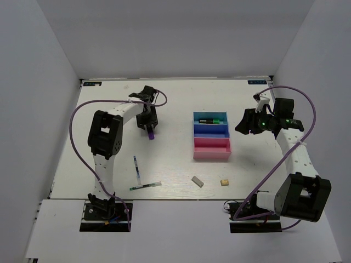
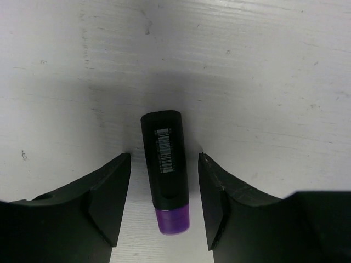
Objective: Sort the stationery into containers
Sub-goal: Pick up the pen from the center of the board, then place the pen in the storage box, then pick up the stationery from the drawer, then place the stationery in the storage box, then pick up the stationery from the center of the board.
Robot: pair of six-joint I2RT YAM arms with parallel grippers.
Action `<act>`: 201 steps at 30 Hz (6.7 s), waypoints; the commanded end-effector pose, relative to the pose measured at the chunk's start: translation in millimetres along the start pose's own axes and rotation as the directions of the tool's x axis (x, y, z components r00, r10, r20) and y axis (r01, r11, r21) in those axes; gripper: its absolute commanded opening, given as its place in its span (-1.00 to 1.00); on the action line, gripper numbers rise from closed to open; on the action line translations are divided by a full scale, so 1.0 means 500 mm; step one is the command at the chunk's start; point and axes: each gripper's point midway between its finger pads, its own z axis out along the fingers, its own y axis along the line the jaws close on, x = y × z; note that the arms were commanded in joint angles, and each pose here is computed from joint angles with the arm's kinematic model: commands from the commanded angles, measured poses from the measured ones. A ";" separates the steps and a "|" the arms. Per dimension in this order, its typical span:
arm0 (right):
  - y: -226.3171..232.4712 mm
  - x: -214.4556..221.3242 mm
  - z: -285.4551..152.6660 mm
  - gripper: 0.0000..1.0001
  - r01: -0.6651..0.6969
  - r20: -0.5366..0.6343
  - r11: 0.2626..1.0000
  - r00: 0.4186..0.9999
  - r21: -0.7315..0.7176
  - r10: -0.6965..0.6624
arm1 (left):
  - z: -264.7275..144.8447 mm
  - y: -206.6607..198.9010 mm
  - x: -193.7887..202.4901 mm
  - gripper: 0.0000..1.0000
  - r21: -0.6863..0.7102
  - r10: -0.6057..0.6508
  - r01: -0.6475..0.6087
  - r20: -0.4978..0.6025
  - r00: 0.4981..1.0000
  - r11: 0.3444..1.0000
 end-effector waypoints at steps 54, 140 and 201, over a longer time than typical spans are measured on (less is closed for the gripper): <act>0.028 -0.032 -0.013 0.30 0.062 0.063 0.995 0.996 -0.080 -0.057 | -0.318 -0.608 -0.052 -1.00 0.166 0.471 -0.910 0.812 0.345 0.380; 0.303 0.180 -0.031 -1.00 0.665 0.165 0.507 0.681 -0.548 -0.714 | -0.308 0.146 0.293 0.69 0.439 -0.099 -0.019 0.244 0.965 0.898; 0.354 0.395 0.120 -0.18 0.557 -0.214 0.620 0.625 -0.552 -0.751 | -0.255 0.164 0.340 0.12 0.337 -0.014 -0.001 0.044 0.999 0.942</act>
